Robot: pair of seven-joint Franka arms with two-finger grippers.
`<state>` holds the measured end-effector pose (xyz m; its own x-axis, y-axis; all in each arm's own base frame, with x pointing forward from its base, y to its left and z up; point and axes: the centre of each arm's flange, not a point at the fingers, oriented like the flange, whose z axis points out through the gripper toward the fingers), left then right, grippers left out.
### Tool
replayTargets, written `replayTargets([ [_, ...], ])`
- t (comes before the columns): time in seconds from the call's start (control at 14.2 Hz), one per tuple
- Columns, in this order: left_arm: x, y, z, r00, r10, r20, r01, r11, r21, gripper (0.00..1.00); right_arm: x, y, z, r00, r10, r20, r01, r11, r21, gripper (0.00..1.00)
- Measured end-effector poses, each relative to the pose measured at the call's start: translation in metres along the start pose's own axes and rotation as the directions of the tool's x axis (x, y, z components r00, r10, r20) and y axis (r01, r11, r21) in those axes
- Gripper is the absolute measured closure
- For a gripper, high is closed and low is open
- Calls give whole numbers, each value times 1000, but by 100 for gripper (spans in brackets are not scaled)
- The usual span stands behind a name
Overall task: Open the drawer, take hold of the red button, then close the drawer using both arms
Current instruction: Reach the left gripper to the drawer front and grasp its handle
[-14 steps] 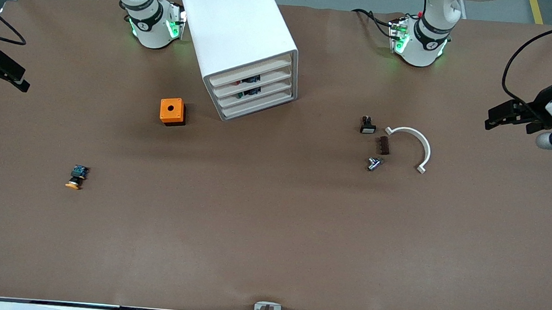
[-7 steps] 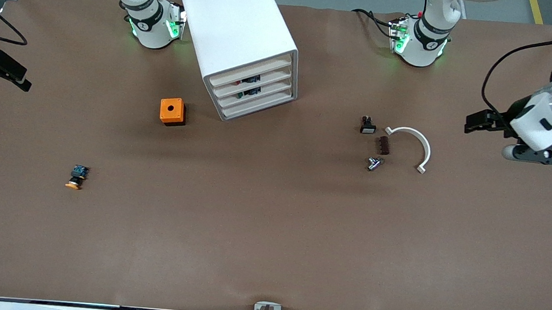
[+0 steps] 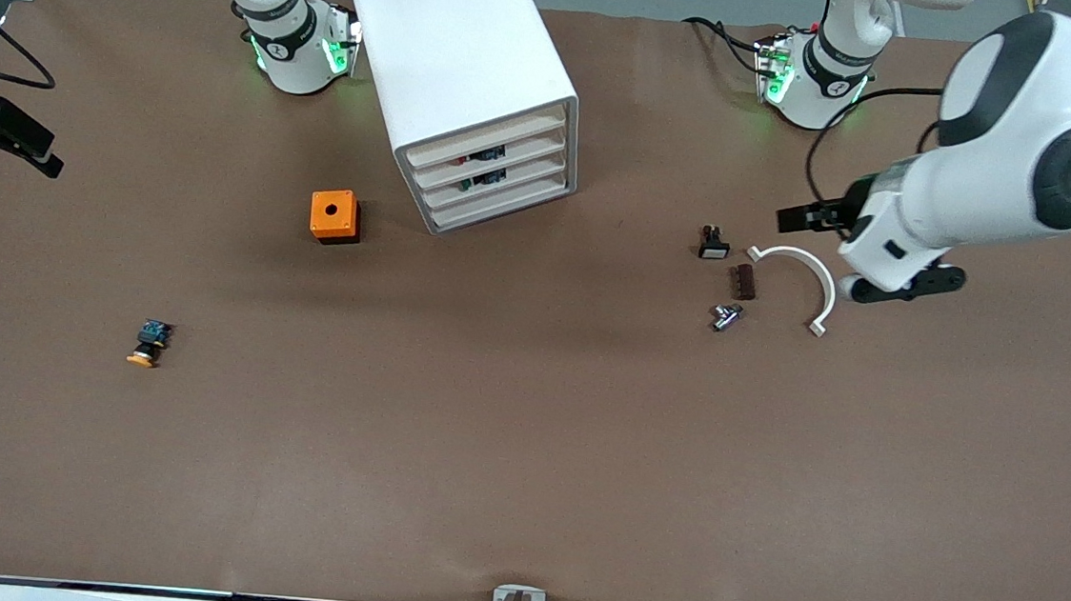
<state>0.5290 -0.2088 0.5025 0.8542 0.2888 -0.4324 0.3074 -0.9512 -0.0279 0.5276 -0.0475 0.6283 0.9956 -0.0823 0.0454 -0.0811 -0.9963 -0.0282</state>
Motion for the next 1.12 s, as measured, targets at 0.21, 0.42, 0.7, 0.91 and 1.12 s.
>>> replayTargets([
  [0.21, -2, 46, 38, 963, -238, 129, 240, 971, -2, 0, 0, -4, 2, 1000, 26, 5, -26, 1000, 1, 0],
  [0.42, 15, 83, 92, 866, -430, 256, 425, 902, 78, 0, -1, -23, 6, 997, 74, 16, -74, 997, 0, 0],
  [0.7, 19, 134, 163, 691, -634, 346, 583, 773, 252, 0, -5, -52, 11, 983, 178, 43, -178, 984, -7, 0],
  [0.91, 32, 158, 206, 516, -767, 381, 670, 639, 378, 0, -8, -73, 13, 965, 257, 54, -257, 966, -15, 0],
  [1.12, 50, 175, 240, 328, -868, 373, 727, 484, 487, 0, -12, -91, 17, 938, 338, 73, -338, 941, -17, 0],
])
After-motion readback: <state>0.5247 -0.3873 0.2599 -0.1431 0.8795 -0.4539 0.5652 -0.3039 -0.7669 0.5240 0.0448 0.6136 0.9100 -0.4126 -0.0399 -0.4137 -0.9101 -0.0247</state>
